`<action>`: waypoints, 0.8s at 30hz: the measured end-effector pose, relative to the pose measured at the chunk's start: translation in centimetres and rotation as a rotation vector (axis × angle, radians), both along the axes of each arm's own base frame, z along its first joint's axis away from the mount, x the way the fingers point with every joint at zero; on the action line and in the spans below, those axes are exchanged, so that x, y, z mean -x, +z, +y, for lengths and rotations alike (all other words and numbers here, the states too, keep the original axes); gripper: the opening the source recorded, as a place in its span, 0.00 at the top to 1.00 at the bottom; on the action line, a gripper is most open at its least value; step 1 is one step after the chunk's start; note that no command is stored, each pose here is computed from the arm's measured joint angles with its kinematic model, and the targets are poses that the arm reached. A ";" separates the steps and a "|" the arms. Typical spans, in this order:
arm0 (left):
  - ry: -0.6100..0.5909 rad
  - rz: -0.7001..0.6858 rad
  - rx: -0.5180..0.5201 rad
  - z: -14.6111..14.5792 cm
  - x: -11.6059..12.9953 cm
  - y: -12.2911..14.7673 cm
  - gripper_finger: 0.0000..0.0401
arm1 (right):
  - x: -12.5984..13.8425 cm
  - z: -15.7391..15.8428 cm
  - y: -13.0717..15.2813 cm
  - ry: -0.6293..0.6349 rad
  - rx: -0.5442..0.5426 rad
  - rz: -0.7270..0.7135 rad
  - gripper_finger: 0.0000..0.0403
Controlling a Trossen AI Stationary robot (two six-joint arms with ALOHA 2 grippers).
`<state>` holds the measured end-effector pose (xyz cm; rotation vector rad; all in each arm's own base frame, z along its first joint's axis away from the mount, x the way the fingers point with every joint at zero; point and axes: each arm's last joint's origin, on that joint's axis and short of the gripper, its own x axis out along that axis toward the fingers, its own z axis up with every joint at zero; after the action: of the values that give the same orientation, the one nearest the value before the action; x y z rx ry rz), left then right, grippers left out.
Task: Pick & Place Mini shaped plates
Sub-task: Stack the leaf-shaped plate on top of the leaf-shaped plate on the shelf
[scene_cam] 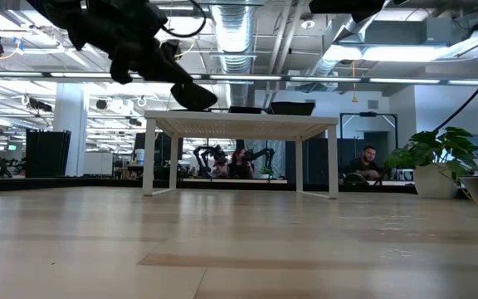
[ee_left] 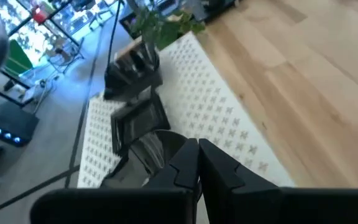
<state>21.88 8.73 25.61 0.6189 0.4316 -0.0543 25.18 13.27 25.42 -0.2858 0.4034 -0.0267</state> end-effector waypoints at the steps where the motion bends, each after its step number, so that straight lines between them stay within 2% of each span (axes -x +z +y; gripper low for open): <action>1: 0.008 0.003 0.000 0.2 0.1 -0.2 0.97 | 0.0 0.0 0.0 0.001 -0.003 -0.003 0.75; 7: -0.064 -0.010 -0.068 0.2 0.2 -0.3 0.98 | -0.1 0.0 0.1 0.001 -0.008 -0.014 0.75; 12: -0.068 -0.013 -0.114 0.5 0.3 -0.2 0.96 | -0.1 0.0 0.2 0.016 0.029 -0.015 0.75; 19: -0.027 0.020 -0.107 1.6 0.2 -1.0 0.95 | -0.1 0.1 0.3 0.020 0.032 -0.025 0.75; 24: -0.012 0.039 -0.093 2.0 0.1 -1.5 0.88 | -0.3 -0.3 0.3 0.007 0.032 -0.024 0.75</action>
<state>21.78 10.76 24.15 0.7127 0.4705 -0.0582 25.47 13.00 25.69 -0.3183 0.3781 -0.0299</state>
